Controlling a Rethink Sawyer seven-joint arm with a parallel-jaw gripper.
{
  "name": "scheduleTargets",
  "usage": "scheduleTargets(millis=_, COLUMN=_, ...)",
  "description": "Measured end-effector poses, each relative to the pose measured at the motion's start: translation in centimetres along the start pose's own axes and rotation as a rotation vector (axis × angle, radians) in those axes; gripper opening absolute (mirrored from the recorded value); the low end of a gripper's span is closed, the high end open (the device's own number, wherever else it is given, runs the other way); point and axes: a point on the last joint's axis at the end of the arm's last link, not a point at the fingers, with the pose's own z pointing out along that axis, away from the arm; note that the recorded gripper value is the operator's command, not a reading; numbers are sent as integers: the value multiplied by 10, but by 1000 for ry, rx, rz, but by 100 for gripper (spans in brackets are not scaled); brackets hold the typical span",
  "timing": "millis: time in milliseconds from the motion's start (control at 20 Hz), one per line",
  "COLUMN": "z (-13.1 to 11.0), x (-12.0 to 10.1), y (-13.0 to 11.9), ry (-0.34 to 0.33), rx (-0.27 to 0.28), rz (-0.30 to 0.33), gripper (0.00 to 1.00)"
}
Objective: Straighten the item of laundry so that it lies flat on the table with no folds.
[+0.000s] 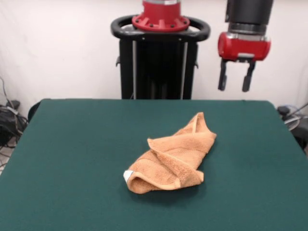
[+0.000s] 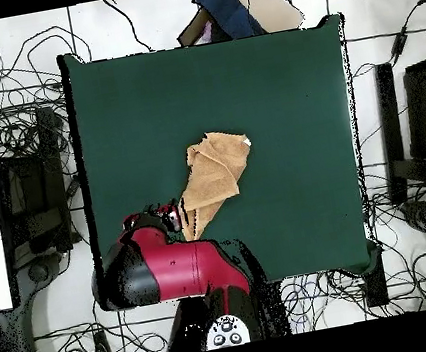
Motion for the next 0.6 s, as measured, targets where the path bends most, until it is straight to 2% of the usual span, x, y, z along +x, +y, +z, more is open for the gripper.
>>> scheduleTargets(millis=300, z=4, x=-14, y=-34, ry=-15, rx=30, rz=55, gripper=100)
scheduleTargets(millis=600, z=23, x=-23, y=-116, ry=-9, rx=62, rz=193, gripper=100)
